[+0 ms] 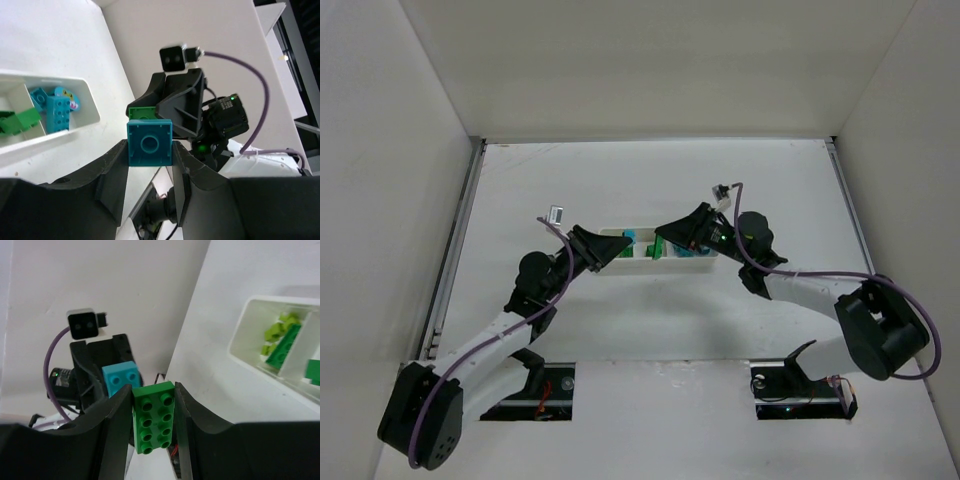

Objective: Sort the legos into containers by color

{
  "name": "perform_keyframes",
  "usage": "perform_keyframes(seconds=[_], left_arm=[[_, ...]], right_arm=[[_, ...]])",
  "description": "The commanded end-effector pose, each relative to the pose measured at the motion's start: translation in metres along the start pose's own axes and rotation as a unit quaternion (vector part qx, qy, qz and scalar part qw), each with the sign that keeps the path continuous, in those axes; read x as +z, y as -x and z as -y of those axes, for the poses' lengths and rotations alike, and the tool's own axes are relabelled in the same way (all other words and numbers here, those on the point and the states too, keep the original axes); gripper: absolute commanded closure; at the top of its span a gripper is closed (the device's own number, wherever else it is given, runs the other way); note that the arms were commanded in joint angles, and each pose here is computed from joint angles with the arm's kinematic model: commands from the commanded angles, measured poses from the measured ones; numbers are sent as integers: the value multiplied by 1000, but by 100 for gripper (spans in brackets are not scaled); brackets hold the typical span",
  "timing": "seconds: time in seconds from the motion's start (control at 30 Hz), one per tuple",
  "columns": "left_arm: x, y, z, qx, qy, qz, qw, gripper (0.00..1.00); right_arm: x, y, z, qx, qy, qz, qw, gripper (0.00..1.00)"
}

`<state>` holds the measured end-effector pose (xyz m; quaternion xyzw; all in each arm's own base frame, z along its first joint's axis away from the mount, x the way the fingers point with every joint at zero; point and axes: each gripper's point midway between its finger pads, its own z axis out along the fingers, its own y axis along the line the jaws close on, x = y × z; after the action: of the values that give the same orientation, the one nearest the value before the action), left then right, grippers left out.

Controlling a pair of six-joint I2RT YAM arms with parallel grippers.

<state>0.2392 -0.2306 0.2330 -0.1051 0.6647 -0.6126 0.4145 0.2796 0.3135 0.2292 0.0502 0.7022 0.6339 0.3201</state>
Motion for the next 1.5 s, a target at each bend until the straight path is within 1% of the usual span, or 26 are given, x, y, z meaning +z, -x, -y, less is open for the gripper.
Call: perform_keyframes(seconds=[0.0, 0.13, 0.2, 0.33, 0.5, 0.6, 0.77, 1.1, 1.27, 1.37, 1.47], left_arm=[[-3, 18, 23, 22, -33, 28, 999, 81], [-4, 21, 19, 21, -27, 35, 999, 81], [-5, 21, 16, 22, -23, 34, 999, 80], [-4, 18, 11, 23, -17, 31, 999, 80], [-5, 16, 4, 26, -11, 30, 999, 80], [-7, 17, 1, 31, -8, 32, 999, 80], [-12, 19, -4, 34, -3, 36, 999, 79], [-14, 22, -14, 30, 9, 40, 999, 79], [-13, 20, -17, 30, 12, 38, 999, 78], [-13, 21, -16, 30, 12, 38, 999, 78], [-13, 21, -16, 30, 11, 40, 999, 78]], right_arm=[[-7, 11, -10, -17, 20, 14, 1000, 67], [-2, 14, 2, -19, 2, 22, 1000, 67], [3, 21, 16, -23, -26, 40, 999, 67], [19, 34, 40, -55, -94, 75, 991, 64], [44, 46, 58, -86, -155, 113, 978, 65], [53, 57, 71, -93, -187, 144, 967, 65], [63, 59, 92, -123, -245, 174, 946, 65], [65, 49, 108, -192, -308, 188, 913, 62], [64, 42, 116, -209, -323, 185, 904, 61], [66, 37, 117, -215, -325, 181, 903, 60], [67, 34, 117, -220, -327, 179, 902, 56]])
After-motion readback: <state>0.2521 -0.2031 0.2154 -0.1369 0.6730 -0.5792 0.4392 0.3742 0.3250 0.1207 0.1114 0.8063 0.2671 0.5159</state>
